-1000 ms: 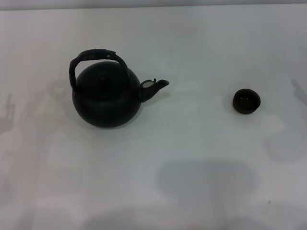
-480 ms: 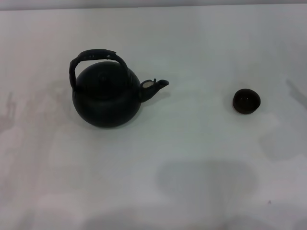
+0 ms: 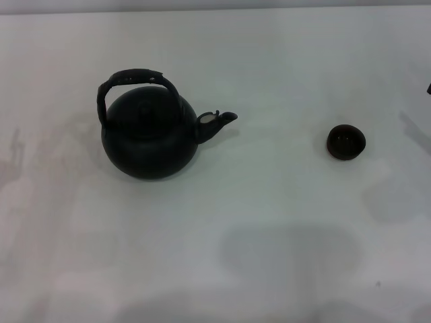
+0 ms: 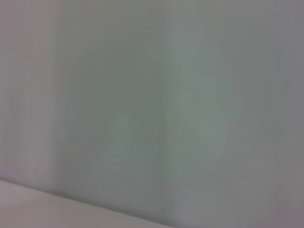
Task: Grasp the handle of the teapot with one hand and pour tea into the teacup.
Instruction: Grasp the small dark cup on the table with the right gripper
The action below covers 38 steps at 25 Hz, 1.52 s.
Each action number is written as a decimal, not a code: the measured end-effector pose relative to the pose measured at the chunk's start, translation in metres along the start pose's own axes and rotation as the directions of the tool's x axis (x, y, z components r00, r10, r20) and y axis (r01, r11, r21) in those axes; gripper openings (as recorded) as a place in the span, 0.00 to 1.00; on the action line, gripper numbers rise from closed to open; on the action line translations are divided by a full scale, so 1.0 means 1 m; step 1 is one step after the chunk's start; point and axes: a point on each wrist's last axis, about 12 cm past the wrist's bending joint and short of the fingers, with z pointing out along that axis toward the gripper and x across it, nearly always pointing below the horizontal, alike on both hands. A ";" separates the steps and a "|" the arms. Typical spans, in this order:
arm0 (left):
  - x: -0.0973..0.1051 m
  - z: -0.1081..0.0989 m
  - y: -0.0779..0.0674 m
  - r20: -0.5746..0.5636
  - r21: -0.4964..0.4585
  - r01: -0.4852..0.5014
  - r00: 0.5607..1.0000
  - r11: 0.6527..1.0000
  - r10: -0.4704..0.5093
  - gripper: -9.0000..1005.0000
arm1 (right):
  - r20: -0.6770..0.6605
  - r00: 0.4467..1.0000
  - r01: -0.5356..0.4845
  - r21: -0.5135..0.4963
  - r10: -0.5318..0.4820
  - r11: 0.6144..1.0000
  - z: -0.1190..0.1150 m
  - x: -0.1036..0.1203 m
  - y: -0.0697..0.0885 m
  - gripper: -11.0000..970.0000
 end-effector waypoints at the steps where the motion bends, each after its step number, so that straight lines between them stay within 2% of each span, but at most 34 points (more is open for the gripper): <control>1: 0.000 0.000 0.000 0.001 0.000 0.000 1.000 1.000 0.000 0.50 | -0.001 1.000 0.003 -0.006 -0.003 1.000 0.000 0.000 0.000 0.86; 5: 0.000 0.001 0.000 0.002 0.001 0.000 1.000 1.000 0.000 0.50 | -0.009 1.000 0.014 -0.062 -0.014 0.998 0.003 -0.006 -0.001 0.85; 10: 0.000 0.001 0.000 0.001 0.001 0.001 1.000 1.000 -0.001 0.50 | -0.064 0.997 0.023 -0.206 -0.037 0.978 0.012 -0.019 -0.003 0.85; 15: 0.000 0.001 -0.001 -0.001 0.008 0.001 1.000 1.000 -0.001 0.50 | -0.168 0.982 0.019 -0.364 -0.085 0.931 0.029 -0.030 0.000 0.84; 22: 0.000 0.000 -0.002 -0.004 0.014 0.002 1.000 1.000 -0.002 0.50 | -0.239 0.957 0.022 -0.504 -0.164 0.864 0.051 -0.043 0.012 0.84; 31: 0.001 -0.002 -0.004 -0.006 0.034 0.000 1.000 0.999 0.000 0.50 | -0.274 0.926 0.050 -0.590 -0.258 0.806 0.070 -0.045 0.030 0.83; 38: 0.000 0.000 -0.004 -0.004 0.039 0.000 1.000 0.999 0.000 0.50 | -0.299 0.890 0.112 -0.589 -0.344 0.800 0.086 -0.040 0.036 0.82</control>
